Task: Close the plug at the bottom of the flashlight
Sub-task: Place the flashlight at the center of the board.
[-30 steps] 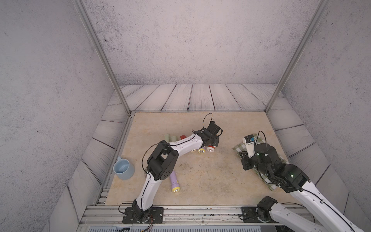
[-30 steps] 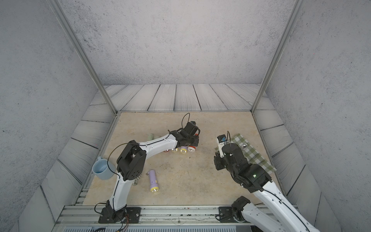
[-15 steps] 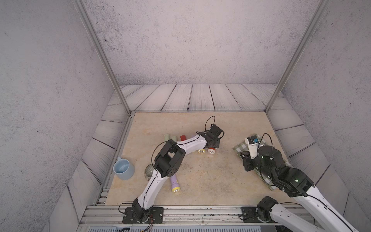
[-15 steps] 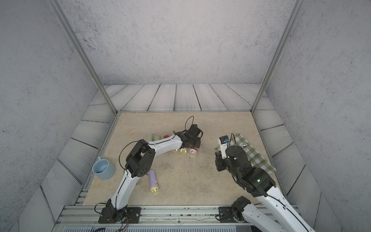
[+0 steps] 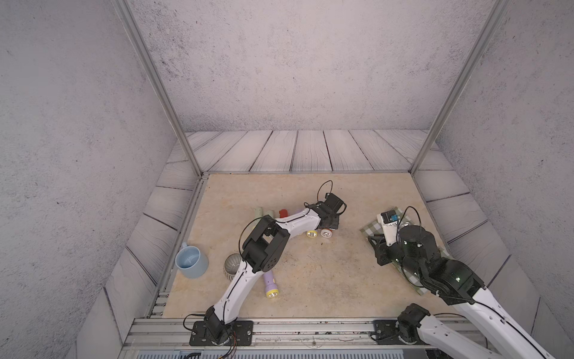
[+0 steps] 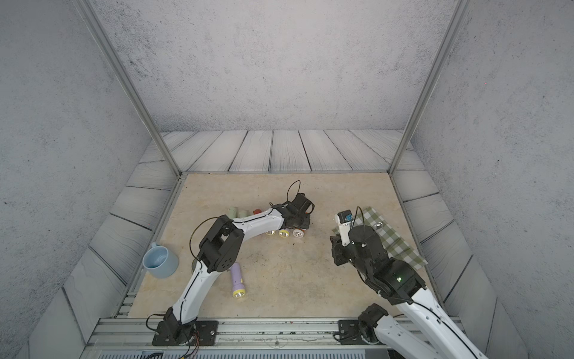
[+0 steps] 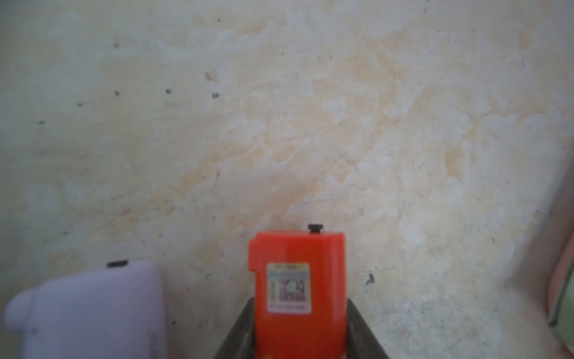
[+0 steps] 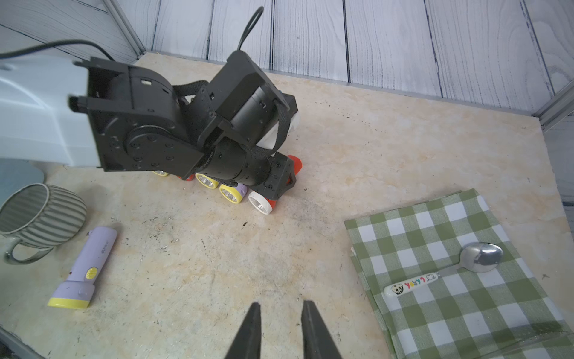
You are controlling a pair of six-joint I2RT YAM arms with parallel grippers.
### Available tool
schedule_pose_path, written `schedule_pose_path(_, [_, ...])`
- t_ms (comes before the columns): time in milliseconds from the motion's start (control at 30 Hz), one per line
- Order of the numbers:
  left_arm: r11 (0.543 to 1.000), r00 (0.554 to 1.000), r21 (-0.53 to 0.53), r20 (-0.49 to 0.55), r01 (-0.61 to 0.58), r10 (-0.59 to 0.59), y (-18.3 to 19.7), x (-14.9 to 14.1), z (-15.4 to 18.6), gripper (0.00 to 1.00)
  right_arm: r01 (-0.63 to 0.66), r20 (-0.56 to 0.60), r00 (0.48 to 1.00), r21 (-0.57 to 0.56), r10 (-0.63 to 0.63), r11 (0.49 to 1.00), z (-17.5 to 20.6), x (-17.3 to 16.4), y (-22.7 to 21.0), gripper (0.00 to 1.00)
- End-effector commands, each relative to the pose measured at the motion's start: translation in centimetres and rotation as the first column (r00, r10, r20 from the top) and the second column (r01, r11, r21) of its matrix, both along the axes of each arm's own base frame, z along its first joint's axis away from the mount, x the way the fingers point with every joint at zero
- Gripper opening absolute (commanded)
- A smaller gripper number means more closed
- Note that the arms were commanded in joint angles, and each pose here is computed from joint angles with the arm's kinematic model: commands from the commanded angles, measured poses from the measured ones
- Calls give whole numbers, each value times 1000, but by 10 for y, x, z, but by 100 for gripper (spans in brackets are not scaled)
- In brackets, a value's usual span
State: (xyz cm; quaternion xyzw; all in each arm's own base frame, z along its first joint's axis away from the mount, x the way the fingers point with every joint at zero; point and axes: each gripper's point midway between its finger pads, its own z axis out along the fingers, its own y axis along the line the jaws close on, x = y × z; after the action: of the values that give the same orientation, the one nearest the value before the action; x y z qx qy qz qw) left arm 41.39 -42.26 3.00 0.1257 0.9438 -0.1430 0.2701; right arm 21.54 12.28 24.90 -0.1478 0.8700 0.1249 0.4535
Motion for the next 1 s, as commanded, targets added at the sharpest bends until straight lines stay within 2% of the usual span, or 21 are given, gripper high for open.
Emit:
schedule_pose_path(0, [1000, 1000, 14, 7, -22, 22, 4, 8, 0, 28, 0, -1, 1000, 10, 0, 1000, -1, -1, 1, 26])
schedule_pose_path(100, [1000, 1000, 21, 8, -22, 22, 5, 8, -1, 38, -4, -5, 1000, 10, 4, 1000, -2, -1, 1, 27])
schedule_pose_path(200, [1000, 1000, 23, 9, -20, 19, 6, 7, -1, 54, -5, -6, 1000, 8, 5, 1000, -3, 0, 2, 27])
schedule_pose_path(300, [1000, 1000, 14, 19, -19, 19, 6, 7, 5, 63, -4, -5, 1000, 10, 4, 1000, -3, 0, 1, 28])
schedule_pose_path(433, [1000, 999, -2, 45, -19, 19, 7, 9, 20, 66, -7, -9, 1000, 7, 7, 1000, -4, -1, 2, 28])
schedule_pose_path(533, [999, 997, -36, 78, -15, 18, 6, 9, 44, 66, -5, -7, 1000, 7, 5, 1000, -3, 0, 2, 28])
schedule_pose_path(633, [996, 992, -86, 124, -7, 18, 8, 7, 82, 66, 1, -5, 1000, 3, -1, 1000, -3, 0, 0, 28])
schedule_pose_path(733, [986, 983, -167, 180, 16, 15, 14, -5, 136, 66, 6, -6, 1000, -2, -6, 1000, -4, 0, -1, 31])
schedule_pose_path(833, [956, 962, -286, 271, 62, 19, 27, -26, 208, 67, 16, -4, 1000, -16, -16, 1000, -4, 1, -3, 39])
schedule_pose_path(900, [940, 935, -328, 352, 91, 32, 46, -45, 252, 67, 23, -4, 1000, -24, -23, 999, -5, 2, -5, 46])
schedule_pose_path(967, [938, 915, -335, 400, 92, 54, 72, -62, 273, 67, 7, -17, 1000, -16, -7, 1000, -8, 3, 0, 53])
